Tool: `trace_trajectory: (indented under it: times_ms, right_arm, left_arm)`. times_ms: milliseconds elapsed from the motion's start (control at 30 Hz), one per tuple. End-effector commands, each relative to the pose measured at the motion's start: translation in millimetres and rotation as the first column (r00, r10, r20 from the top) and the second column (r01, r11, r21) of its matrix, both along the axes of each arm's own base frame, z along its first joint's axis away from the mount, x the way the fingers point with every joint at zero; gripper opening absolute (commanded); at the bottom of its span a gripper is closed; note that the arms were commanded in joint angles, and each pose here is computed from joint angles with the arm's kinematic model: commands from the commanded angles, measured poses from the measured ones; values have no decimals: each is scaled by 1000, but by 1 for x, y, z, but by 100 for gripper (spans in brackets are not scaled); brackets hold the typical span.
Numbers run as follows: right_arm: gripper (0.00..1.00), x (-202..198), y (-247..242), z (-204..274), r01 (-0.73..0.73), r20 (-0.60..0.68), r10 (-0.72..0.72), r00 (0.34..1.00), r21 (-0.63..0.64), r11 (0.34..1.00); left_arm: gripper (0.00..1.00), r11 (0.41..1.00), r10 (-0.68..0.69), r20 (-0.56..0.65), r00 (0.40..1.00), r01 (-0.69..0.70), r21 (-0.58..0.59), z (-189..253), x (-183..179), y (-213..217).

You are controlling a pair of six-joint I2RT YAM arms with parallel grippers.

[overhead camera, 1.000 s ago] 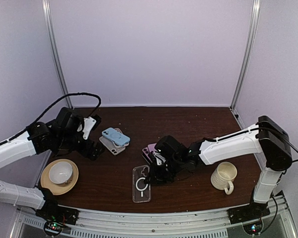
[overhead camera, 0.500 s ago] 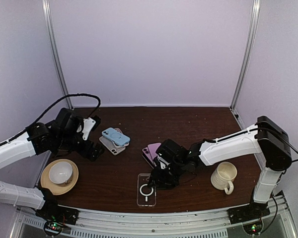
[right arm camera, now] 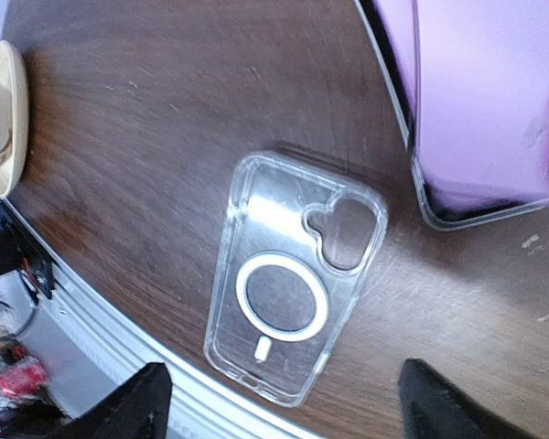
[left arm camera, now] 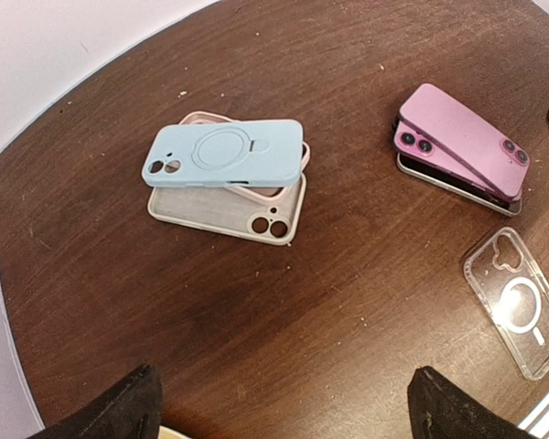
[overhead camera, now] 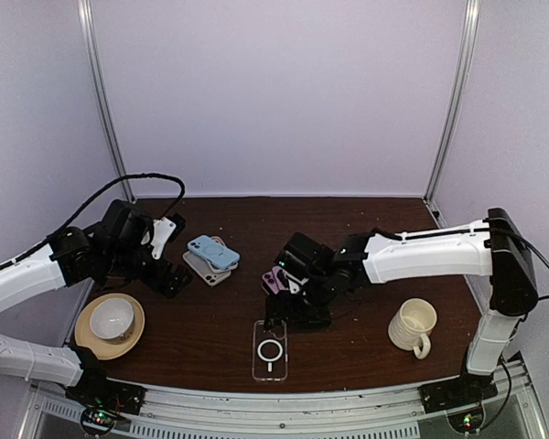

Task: Put the phone into the phone case
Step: Place the phone case at the center of the board, then pick up the phone at the center of the board.

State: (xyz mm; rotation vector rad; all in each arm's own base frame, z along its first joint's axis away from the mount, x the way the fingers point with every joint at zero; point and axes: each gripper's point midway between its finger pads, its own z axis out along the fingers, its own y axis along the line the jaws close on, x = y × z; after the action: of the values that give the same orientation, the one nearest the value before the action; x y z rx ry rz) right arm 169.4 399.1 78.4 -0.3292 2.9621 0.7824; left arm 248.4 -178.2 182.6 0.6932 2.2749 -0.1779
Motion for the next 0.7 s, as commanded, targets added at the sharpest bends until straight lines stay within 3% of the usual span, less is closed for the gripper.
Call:
trace_trajectory:
  times_ms: [0,100,200,433,667]
  right_arm:
    - [99,29,-47,46,-18,205,76,976,-269,963]
    - [99,59,-62,60,36,296,82,952,-374,927]
    - [99,90,-53,66,46,341,83,937,-355,934]
    - [100,148,-33,50,21,315,70,947,-274,961]
    - [100,161,-17,18,-38,248,117,962,-303,952]
  left_arm:
    - [97,1000,-2,26,1000,2,-18,5,4,0]
    - [97,1000,23,50,998,-22,-19,9,7,4]
    - [97,999,21,79,997,-18,-46,12,9,3]
    - [98,999,36,109,993,-33,-31,12,15,6]
    - [98,999,41,69,997,-43,21,-3,19,7]
